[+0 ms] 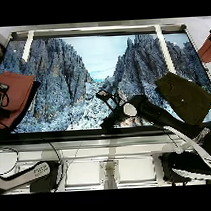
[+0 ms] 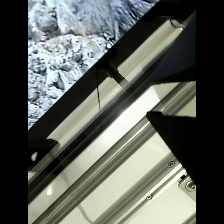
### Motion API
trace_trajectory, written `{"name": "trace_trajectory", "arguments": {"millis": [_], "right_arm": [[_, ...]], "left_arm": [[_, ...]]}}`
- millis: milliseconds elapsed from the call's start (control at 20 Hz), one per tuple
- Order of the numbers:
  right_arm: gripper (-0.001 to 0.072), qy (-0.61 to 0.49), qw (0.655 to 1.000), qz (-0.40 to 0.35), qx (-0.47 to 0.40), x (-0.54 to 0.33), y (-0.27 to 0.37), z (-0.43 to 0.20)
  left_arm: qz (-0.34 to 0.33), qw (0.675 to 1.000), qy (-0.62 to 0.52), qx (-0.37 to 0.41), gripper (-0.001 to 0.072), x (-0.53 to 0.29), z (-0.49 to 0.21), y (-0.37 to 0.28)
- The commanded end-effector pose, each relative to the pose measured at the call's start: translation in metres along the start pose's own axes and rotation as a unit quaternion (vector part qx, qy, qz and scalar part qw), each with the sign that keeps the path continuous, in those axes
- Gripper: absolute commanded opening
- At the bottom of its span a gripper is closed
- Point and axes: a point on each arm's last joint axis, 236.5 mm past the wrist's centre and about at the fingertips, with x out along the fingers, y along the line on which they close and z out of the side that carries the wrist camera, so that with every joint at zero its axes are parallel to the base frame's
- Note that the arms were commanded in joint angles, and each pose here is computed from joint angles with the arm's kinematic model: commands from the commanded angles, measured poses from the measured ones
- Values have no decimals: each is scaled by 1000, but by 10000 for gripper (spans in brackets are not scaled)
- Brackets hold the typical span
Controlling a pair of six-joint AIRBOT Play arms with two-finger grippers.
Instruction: Fold the clothes and pants, and hang the long-sleeved shirts on hangers.
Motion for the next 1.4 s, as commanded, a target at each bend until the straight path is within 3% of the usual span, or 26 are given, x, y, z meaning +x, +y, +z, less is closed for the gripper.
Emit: {"name": "trace_trajectory", "arguments": {"millis": [0,100,150,200,550,750,1000,1350], "right_arm": [[263,-22,998,-5,-58,-12,2,17],[305,-43,991,-18,-127,-24,2,34],[447,-55,983,-31,-171,-31,0,43],[541,-69,974,-44,-211,-36,-2,53],[551,-167,921,-85,-340,-53,2,105],[550,-186,929,-76,-309,-54,6,112],[550,-190,951,5,-244,-17,40,113],[550,-249,939,32,-233,38,115,126]], "left_arm": [[25,998,-64,0,14,-66,22,24],[5,992,-125,15,14,-119,41,18],[-11,988,-153,33,14,-147,49,10],[-26,982,-182,53,14,-179,56,2],[-53,931,-331,145,14,-335,63,-37],[-74,926,-347,130,14,-355,60,-47],[-85,927,-347,113,14,-356,61,-51],[-86,928,-346,110,15,-356,61,-51]]}}
